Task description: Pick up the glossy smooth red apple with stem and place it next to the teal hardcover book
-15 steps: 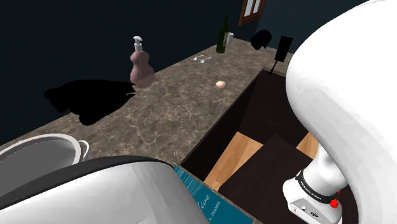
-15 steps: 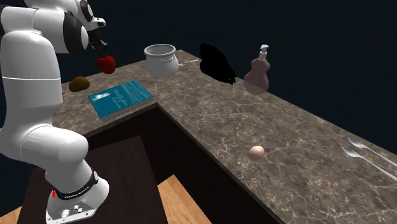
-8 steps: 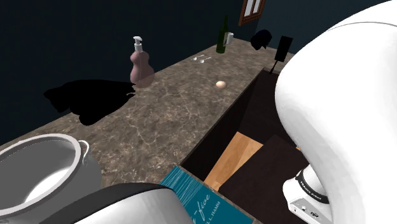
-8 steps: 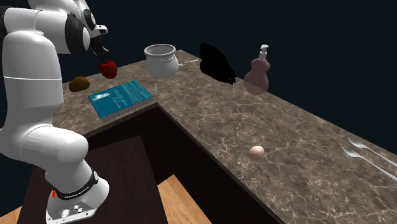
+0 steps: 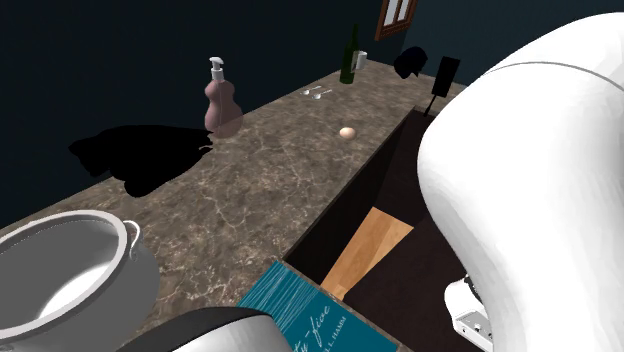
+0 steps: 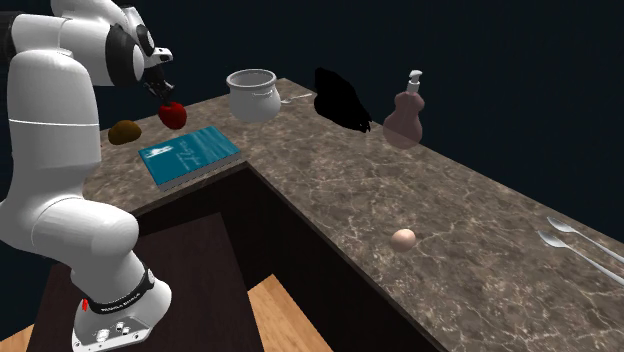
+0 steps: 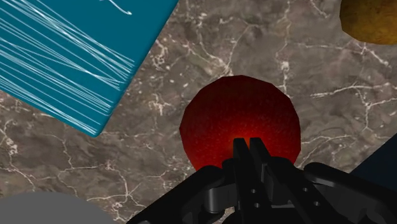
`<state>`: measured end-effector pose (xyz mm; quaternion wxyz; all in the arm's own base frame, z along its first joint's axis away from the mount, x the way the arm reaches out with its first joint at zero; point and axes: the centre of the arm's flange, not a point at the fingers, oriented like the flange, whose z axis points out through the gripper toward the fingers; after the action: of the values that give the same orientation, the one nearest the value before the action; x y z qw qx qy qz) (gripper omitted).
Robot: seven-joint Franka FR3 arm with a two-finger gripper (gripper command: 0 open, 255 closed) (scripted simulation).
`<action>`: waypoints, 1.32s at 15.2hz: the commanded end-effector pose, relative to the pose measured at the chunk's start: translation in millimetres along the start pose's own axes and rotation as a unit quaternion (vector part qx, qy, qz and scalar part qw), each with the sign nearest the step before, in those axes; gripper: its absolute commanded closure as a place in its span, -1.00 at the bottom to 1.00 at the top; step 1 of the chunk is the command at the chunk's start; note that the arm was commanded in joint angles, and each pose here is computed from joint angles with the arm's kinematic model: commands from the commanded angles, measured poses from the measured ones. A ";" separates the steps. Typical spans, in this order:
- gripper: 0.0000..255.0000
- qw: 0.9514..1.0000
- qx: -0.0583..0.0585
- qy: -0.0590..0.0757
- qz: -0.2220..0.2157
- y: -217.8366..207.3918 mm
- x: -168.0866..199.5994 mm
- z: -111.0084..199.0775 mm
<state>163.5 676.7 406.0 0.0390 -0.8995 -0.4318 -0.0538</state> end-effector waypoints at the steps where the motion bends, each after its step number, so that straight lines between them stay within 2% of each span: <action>1: 1.00 1.000 0.000 0.000 0.000 -0.1 0.1 0.3; 4: 1.00 1.000 0.000 0.000 0.000 -0.1 0.1 0.3; 5: -1.00 1.000 0.000 0.000 0.000 -0.1 0.1 0.3; 10: -1.00 1.000 0.000 0.000 0.000 -0.1 0.2 0.3; 14: -1.00 1.000 0.000 0.000 0.000 -0.1 0.1 -49.7; 20: -1.00 1.000 0.000 0.000 0.000 -0.1 0.1 -49.7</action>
<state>160.3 671.0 455.1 0.0393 -0.8995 -0.4318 -0.0540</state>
